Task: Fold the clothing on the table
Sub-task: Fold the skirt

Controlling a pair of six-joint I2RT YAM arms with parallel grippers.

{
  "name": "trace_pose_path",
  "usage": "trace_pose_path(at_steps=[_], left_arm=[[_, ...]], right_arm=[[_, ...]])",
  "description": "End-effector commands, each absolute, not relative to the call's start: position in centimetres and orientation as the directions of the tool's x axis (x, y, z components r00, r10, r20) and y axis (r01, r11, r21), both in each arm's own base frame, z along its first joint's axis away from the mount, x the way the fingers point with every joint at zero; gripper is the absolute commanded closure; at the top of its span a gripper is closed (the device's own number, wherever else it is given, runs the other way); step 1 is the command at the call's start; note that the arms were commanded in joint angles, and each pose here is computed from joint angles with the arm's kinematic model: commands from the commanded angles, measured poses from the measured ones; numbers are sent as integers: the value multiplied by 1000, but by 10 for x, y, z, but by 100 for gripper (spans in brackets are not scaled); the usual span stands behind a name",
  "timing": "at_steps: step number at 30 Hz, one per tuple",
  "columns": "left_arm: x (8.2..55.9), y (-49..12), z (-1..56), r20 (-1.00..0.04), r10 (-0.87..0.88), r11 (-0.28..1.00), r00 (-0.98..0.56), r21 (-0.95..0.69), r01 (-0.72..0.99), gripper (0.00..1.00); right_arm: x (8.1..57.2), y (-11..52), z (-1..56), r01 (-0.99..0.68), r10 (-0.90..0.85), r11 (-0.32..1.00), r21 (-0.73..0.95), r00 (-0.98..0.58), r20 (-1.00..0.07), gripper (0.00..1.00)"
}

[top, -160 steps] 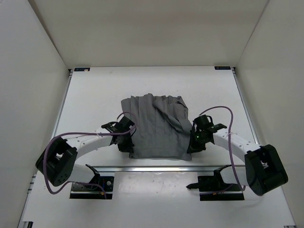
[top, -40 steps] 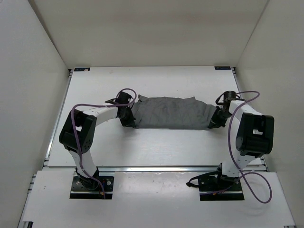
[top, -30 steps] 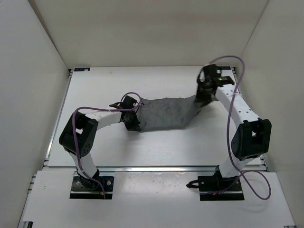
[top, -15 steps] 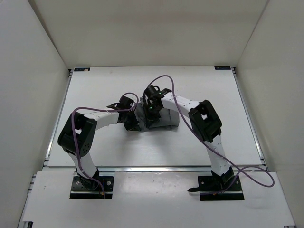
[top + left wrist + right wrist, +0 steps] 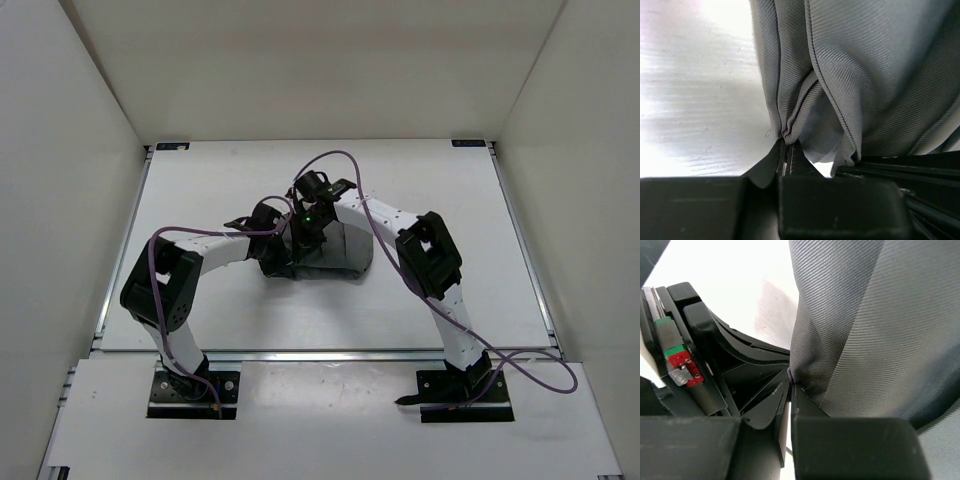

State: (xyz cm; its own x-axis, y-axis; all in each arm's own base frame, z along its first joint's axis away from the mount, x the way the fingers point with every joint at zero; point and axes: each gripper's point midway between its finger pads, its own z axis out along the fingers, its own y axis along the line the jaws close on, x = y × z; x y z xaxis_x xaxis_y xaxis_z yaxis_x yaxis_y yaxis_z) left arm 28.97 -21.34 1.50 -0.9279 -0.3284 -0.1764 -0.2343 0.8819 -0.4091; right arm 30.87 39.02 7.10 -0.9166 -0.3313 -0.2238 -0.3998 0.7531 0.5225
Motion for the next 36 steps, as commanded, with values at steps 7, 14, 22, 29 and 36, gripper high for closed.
trace_pose_path(at_steps=[7, 14, 22, 29, 36], left_arm=[[278, -200, 25, -173, -291, 903, -941, -374, -211, 82], [289, -193, 51, -204, -397, 830, -895, -495, -255, 49], [315, -133, 138, -334, -659, 684, -674, -638, -354, 47], [312, -96, 163, -377, -731, 642, -569, -661, -387, 47], [308, -80, 169, -403, -719, 665, -566, -633, -395, 47]], right_arm=[[296, 394, 47, -451, -437, 786, 423, -889, -135, 100], [283, 375, 27, -339, -327, 872, 353, -940, -96, 100], [287, 340, 33, -187, -142, 965, 186, -963, -229, 98], [276, 373, 103, -300, -73, 896, 328, -828, -557, 61], [251, 341, 155, -307, -82, 914, 266, -781, -619, 49]])
